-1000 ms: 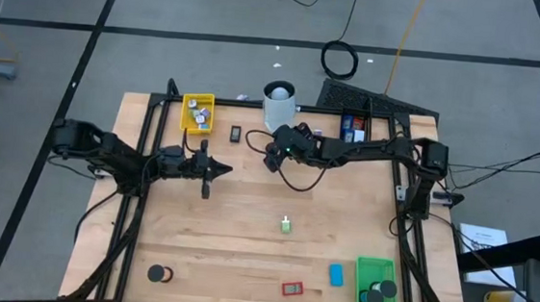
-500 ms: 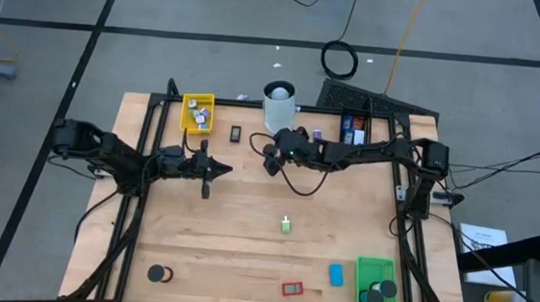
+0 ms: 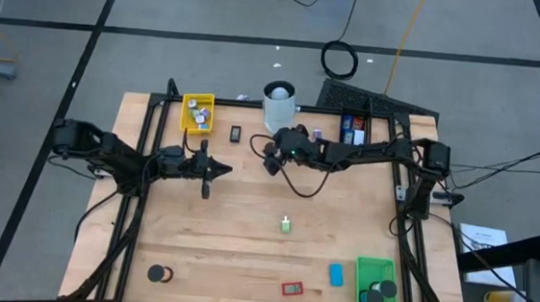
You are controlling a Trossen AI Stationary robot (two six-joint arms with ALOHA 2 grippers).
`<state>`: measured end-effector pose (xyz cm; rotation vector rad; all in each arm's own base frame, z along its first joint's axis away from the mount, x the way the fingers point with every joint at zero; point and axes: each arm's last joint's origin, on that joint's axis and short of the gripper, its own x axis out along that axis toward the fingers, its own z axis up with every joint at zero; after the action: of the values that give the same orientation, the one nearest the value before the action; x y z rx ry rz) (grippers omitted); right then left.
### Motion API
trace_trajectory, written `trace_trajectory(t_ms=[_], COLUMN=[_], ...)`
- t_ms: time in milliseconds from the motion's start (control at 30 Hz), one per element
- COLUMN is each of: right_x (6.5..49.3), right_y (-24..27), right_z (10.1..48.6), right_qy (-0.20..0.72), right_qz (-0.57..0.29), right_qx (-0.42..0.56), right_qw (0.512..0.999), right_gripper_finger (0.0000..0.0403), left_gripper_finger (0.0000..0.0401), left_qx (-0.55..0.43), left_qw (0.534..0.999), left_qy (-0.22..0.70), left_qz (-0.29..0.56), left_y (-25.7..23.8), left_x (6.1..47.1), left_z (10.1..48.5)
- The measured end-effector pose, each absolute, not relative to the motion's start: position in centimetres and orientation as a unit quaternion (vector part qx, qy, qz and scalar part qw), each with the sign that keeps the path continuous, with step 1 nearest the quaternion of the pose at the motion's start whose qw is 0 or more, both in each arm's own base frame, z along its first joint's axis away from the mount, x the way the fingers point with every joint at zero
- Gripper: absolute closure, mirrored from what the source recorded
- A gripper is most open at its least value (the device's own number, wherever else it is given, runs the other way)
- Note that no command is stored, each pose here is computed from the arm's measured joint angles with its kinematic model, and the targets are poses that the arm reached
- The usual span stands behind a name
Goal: Pick & Place Office items
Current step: Put the red hourglass into the green bin
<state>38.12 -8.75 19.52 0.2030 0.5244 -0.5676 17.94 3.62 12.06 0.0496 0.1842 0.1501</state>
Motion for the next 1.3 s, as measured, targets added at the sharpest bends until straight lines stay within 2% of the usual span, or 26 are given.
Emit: trace_trajectory(t_ms=[167,300,567,733,1300], right_x=[38.3,38.0,38.2,38.8,38.6], right_y=[-8.8,-8.7,-8.7,-8.8,-9.3], right_z=[20.0,20.2,18.1,17.7,17.3], right_qy=[0.233,0.249,0.286,0.272,0.286], right_qz=[-0.276,-0.275,-0.273,-0.257,-0.265], right_qx=[0.099,0.089,0.085,0.08,0.08], right_qw=[0.927,0.924,0.915,0.924,0.917], right_gripper_finger=[0.0053,0.0043,0.0042,0.0043,0.0137], left_gripper_finger=[0.0375,0.0375,0.0375,0.0375,0.0375], left_qx=[0.025,0.025,0.025,0.025,0.025], left_qw=[0.993,0.993,0.993,0.993,0.993], left_qy=[0.092,0.092,0.091,0.091,0.091], left_qz=[0.075,0.075,0.074,0.074,0.072], left_y=[3.6,3.6,3.6,3.6,3.5], left_x=[17.9,17.9,17.9,18.0,18.0], left_z=[12.1,12.1,12.1,12.1,12.1])
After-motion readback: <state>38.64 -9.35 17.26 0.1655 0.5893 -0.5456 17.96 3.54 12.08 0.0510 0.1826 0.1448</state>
